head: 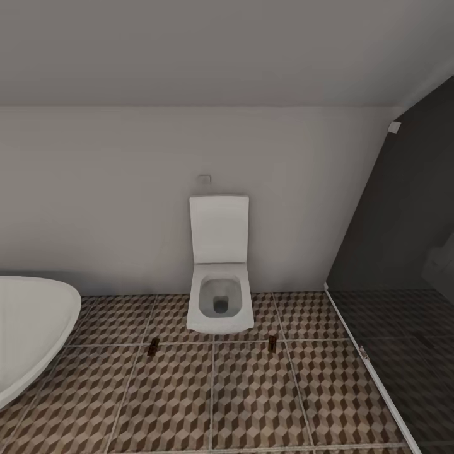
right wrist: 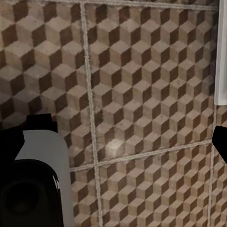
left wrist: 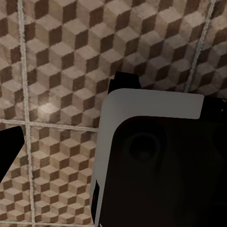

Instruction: Take the four mousetraps from the cabinet in the bathroom and place them on the bathroom floor. Make sure all four end up on the same floor surface, and ensure that at least two of them are either under or directly next to the same bathroom sink.

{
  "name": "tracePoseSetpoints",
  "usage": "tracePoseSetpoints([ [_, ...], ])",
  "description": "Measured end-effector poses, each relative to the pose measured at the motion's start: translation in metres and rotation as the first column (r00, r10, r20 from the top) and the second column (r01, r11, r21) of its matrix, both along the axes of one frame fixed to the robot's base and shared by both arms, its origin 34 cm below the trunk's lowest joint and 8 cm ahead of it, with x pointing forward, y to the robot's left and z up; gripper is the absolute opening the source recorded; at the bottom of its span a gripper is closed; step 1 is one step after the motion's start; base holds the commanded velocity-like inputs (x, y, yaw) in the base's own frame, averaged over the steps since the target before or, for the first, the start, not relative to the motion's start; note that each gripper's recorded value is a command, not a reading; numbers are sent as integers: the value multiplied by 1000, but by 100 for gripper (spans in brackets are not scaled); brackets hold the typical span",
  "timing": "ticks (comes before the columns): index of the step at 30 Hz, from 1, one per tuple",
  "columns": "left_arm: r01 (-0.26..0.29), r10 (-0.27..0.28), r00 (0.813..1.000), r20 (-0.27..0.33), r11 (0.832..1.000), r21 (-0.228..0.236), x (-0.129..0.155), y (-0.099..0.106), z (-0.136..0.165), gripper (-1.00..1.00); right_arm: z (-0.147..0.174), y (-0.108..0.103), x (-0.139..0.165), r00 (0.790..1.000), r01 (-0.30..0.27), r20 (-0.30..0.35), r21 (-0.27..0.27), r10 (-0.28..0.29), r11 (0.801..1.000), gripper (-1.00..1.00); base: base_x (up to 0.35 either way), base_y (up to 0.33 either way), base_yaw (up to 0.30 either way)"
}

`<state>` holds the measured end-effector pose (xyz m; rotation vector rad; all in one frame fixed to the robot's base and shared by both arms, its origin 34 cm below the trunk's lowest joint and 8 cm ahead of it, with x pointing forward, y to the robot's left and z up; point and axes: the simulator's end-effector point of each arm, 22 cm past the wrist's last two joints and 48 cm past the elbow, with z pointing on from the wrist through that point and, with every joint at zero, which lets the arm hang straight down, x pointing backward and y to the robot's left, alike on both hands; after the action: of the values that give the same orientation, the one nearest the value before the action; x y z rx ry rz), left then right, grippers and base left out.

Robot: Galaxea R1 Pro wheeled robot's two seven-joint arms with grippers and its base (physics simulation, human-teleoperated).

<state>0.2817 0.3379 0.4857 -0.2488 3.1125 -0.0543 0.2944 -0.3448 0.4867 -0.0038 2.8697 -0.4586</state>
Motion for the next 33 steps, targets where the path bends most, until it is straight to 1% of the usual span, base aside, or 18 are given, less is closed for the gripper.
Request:
tracePoseSetpoints([
  [33,0,0,1000,0,1000,0,0,0,0,100,0,0,0,1000,0,0,0,0,1000,100,0,0,0],
])
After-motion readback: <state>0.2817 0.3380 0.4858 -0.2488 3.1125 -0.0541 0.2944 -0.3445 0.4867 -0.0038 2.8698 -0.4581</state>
